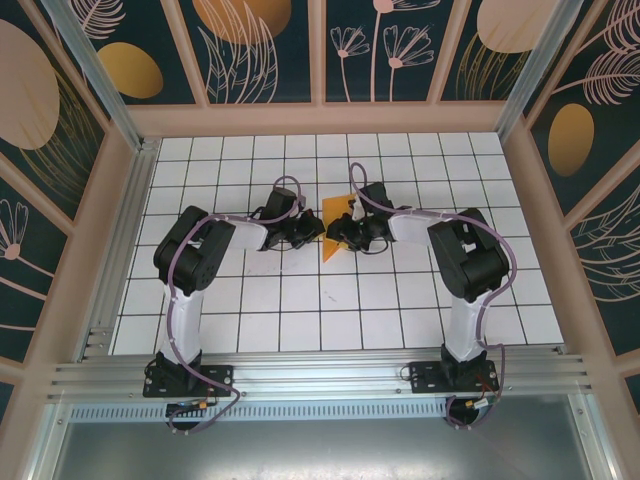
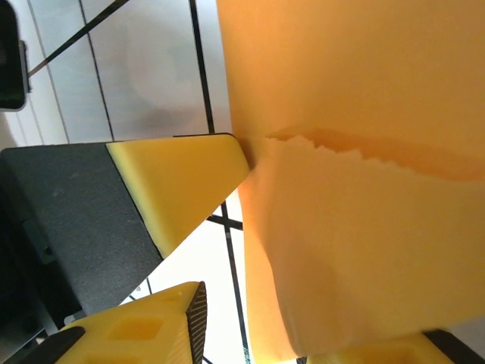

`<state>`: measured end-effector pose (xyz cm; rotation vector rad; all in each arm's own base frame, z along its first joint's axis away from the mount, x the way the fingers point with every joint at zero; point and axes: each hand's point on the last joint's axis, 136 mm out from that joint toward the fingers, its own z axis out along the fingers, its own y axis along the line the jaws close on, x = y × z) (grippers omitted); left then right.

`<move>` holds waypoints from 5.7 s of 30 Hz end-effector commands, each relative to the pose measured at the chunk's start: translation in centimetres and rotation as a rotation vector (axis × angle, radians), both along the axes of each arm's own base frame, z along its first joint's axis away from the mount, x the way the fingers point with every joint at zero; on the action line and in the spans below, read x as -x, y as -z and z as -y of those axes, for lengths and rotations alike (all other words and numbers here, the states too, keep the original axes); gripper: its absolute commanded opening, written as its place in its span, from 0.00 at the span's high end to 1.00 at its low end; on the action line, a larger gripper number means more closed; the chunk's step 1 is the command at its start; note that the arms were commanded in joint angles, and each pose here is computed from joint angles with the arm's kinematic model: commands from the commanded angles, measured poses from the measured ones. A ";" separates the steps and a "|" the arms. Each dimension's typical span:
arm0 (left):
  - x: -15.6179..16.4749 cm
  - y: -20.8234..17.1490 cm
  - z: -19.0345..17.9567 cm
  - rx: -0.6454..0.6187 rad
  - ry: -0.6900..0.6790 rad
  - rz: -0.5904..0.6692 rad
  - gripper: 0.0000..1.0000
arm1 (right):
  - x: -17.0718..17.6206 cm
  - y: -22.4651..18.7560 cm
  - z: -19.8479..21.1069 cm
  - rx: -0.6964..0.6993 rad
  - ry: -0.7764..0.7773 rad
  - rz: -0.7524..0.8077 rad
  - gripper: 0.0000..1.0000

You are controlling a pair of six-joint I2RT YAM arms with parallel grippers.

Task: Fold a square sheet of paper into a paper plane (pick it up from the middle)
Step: Fourth fold the wing at the center of the table.

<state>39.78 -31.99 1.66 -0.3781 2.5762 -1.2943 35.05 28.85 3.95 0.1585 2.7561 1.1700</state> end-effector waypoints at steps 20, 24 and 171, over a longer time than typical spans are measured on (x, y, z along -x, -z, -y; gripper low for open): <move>4.9 7.6 -2.8 -0.175 0.026 -0.246 1.00 | -2.8 -4.4 1.2 -0.114 0.049 0.184 0.71; 4.9 7.6 -2.8 -0.171 0.027 -0.247 1.00 | -2.2 -4.7 0.1 -0.188 -0.002 0.190 0.72; 5.6 -0.2 -1.1 -0.220 0.213 0.058 0.90 | -2.8 -0.5 -0.5 -0.113 -0.086 0.217 0.94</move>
